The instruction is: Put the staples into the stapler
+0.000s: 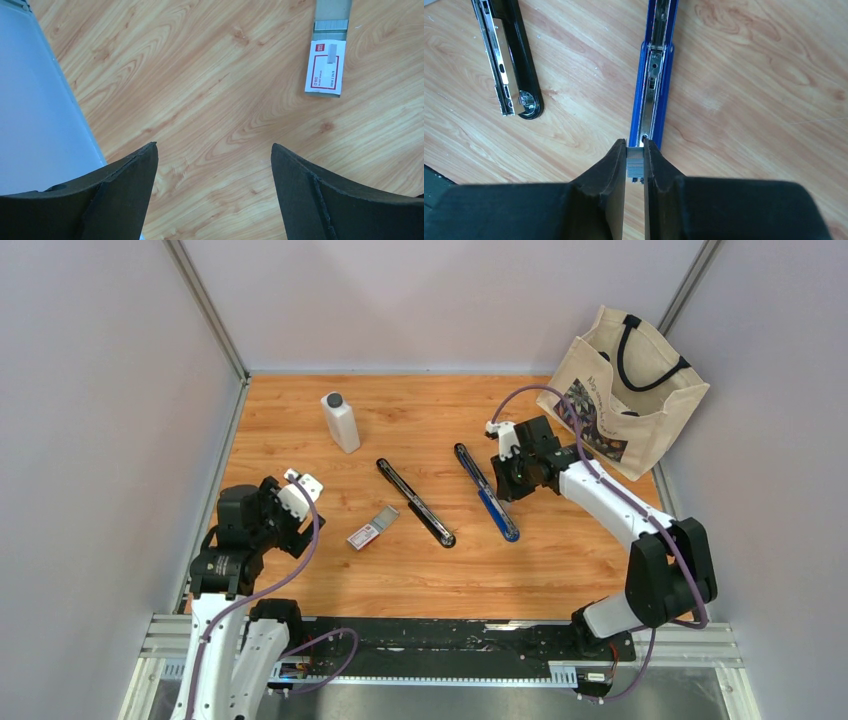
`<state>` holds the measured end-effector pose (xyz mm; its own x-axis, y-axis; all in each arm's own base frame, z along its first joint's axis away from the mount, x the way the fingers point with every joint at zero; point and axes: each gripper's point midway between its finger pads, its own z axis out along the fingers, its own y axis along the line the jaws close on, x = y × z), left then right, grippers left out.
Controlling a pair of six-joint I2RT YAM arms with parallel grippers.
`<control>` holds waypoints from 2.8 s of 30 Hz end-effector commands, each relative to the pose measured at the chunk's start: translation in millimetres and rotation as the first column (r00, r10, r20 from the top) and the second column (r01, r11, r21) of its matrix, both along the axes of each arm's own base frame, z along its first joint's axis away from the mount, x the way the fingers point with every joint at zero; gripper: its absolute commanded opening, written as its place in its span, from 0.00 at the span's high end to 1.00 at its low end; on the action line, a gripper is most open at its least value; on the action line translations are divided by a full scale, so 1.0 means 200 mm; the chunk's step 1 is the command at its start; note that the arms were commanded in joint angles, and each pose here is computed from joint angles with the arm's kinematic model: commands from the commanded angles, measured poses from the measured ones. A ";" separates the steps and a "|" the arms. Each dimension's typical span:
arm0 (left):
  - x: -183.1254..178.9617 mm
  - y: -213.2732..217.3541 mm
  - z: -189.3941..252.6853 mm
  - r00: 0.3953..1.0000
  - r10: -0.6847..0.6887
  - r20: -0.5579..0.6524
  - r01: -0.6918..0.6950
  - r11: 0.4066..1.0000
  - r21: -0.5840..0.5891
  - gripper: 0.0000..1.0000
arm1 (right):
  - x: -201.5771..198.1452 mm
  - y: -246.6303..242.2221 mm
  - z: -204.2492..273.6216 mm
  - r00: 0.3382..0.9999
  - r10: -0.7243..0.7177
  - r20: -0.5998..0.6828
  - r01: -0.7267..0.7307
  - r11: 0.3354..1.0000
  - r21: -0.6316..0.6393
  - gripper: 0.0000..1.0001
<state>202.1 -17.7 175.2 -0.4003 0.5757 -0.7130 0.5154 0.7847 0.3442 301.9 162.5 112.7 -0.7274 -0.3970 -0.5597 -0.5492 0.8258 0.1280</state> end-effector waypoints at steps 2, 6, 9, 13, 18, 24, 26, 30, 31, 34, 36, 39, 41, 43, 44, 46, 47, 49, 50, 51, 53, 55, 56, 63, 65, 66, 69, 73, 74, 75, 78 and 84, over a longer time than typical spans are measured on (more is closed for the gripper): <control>0.01 0.00 0.02 0.999 0.017 0.031 -0.015 0.999 -0.042 0.09 | 0.02 0.05 -0.07 0.999 -0.037 -0.019 0.038 0.998 0.049 0.85; 0.00 -0.01 0.03 0.998 0.017 0.055 -0.015 0.999 -0.051 0.09 | 0.01 0.04 -0.13 0.998 -0.046 -0.044 0.048 0.998 0.034 0.85; 0.00 -0.01 0.02 0.999 0.016 0.046 -0.013 0.998 -0.058 0.09 | 0.02 0.03 -0.17 0.997 -0.050 -0.058 0.052 0.999 0.018 0.85; 0.00 -0.02 0.02 0.999 0.009 0.040 -0.006 0.998 -0.061 0.09 | 0.02 0.02 -0.18 0.997 -0.054 -0.058 0.054 0.999 0.004 0.85; 0.00 -0.02 0.01 0.999 0.005 0.037 -0.003 0.998 -0.068 0.09 | 0.03 0.00 -0.19 0.997 -0.065 -0.051 0.064 0.998 -0.010 0.85; 0.00 -0.03 0.01 0.999 0.000 0.041 0.003 0.997 -0.073 0.09 | 0.04 -0.02 -0.20 0.996 -0.072 -0.057 0.072 0.997 -0.014 0.85; 0.00 -0.03 0.01 0.999 0.001 0.038 0.001 0.997 -0.072 0.09 | 0.04 -0.02 -0.21 0.996 -0.068 -0.064 0.067 0.998 -0.015 0.85; 0.00 -0.03 0.01 0.999 0.001 0.035 0.001 0.997 -0.075 0.09 | 0.03 -0.02 -0.22 0.995 -0.070 -0.068 0.069 0.997 -0.017 0.86; 0.00 -0.03 0.00 0.999 0.000 0.033 0.003 0.997 -0.075 0.09 | 0.03 -0.03 -0.22 0.995 -0.072 -0.068 0.071 0.997 -0.018 0.86; 0.00 -0.03 0.01 0.999 0.002 0.036 0.000 0.997 -0.074 0.09 | 0.03 -0.03 -0.23 0.995 -0.072 -0.074 0.071 0.997 -0.020 0.86; 0.00 -0.03 0.00 0.999 0.001 0.033 0.001 0.997 -0.075 0.09 | 0.02 -0.03 -0.23 0.995 -0.068 -0.076 0.067 0.998 -0.021 0.86; 0.00 -0.03 0.00 0.999 0.001 0.033 0.001 0.997 -0.075 0.09 | 0.02 -0.03 -0.24 0.994 -0.069 -0.082 0.068 0.997 -0.023 0.86; 0.00 -0.03 0.00 1.000 0.003 0.030 0.000 0.997 -0.074 0.09 | 0.02 -0.02 -0.25 0.994 -0.066 -0.092 0.064 0.998 -0.020 0.86; 0.00 -0.03 0.00 1.000 -0.001 0.031 0.003 0.997 -0.075 0.09 | 0.02 -0.02 -0.25 0.993 -0.067 -0.093 0.065 0.998 -0.019 0.86; 0.00 -0.03 0.00 0.999 -0.001 0.034 0.003 0.997 -0.075 0.09 | 0.02 -0.02 -0.25 0.994 -0.066 -0.092 0.064 0.998 -0.017 0.86; 0.00 -0.03 -0.01 1.000 0.000 0.029 0.002 0.997 -0.074 0.09 | 0.01 -0.02 -0.25 0.994 -0.064 -0.092 0.063 0.998 -0.017 0.86; 0.00 -0.03 -0.01 1.000 0.000 0.031 0.002 0.997 -0.074 0.08 | 0.01 -0.02 -0.25 0.993 -0.065 -0.094 0.064 0.998 -0.017 0.86; 0.00 -0.03 0.00 0.999 0.001 0.032 0.002 0.997 -0.075 0.08 | 0.01 -0.02 -0.25 0.993 -0.064 -0.095 0.062 0.998 -0.018 0.87; 0.00 -0.03 -0.01 1.000 -0.001 0.031 0.003 0.997 -0.075 0.09 | 0.01 -0.02 -0.25 0.993 -0.062 -0.096 0.061 0.998 -0.019 0.87; 0.00 -0.03 -0.01 0.999 0.001 0.032 0.002 0.997 -0.075 0.09 | 0.01 -0.02 -0.26 0.993 -0.063 -0.099 0.061 0.998 -0.019 0.86; 0.00 -0.03 -0.01 0.999 0.002 0.032 0.001 0.997 -0.076 0.08 | 0.01 -0.02 -0.26 0.993 -0.064 -0.099 0.062 0.998 -0.020 0.87; 0.00 -0.03 -0.01 1.000 0.002 0.029 0.001 0.997 -0.076 0.08 | 0.00 -0.02 -0.27 0.992 -0.063 -0.105 0.061 0.998 -0.021 0.87; 0.00 -0.03 -0.01 1.000 0.000 0.029 0.002 0.997 -0.077 0.08 | 0.01 -0.02 -0.27 0.993 -0.063 -0.103 0.061 0.998 -0.023 0.87; 0.00 -0.03 -0.01 1.000 0.000 0.027 0.002 0.997 -0.079 0.08 | 0.00 -0.03 -0.28 0.992 -0.063 -0.107 0.061 0.998 -0.027 0.87; 0.00 -0.03 -0.02 1.000 0.004 0.025 -0.002 0.997 -0.079 0.08 | 0.00 -0.03 -0.27 0.992 -0.063 -0.108 0.061 0.998 -0.025 0.87; 0.00 -0.03 -0.01 1.000 0.001 0.028 0.001 0.997 -0.078 0.08 | 0.00 -0.03 -0.28 0.992 -0.065 -0.108 0.062 0.998 -0.028 0.87; 0.00 -0.03 -0.01 1.000 0.000 0.027 0.002 0.997 -0.079 0.08 | 0.00 -0.03 -0.28 0.992 -0.068 -0.107 0.065 0.997 -0.034 0.87; 0.00 -0.03 -0.02 1.000 0.002 0.027 0.000 0.997 -0.079 0.08 | 0.01 -0.04 -0.26 0.993 -0.072 -0.091 0.069 0.997 -0.033 0.87; 0.00 -0.03 -0.01 1.000 -0.001 0.030 0.003 0.997 -0.080 0.08 | 0.01 -0.04 -0.26 0.994 -0.071 -0.087 0.068 0.997 -0.033 0.87; 0.00 -0.03 -0.01 1.000 0.000 0.028 0.002 0.997 -0.080 0.08 | 0.02 -0.04 -0.25 0.994 -0.072 -0.080 0.069 0.997 -0.031 0.87; 0.00 -0.03 -0.01 1.000 0.000 0.028 0.003 0.997 -0.082 0.08 | 0.02 -0.04 -0.23 0.995 -0.078 -0.068 0.076 0.997 -0.032 0.87; 0.00 -0.03 -0.01 1.000 -0.002 0.027 0.004 0.997 -0.082 0.08 | 0.02 -0.05 -0.22 0.995 -0.080 -0.054 0.079 0.996 -0.029 0.87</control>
<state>198.2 -20.8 169.2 -0.3924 0.5386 -0.7456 0.5131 0.8009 0.3086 299.2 155.8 57.9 -0.8087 -0.3671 -0.4596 -0.4812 0.8623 0.1580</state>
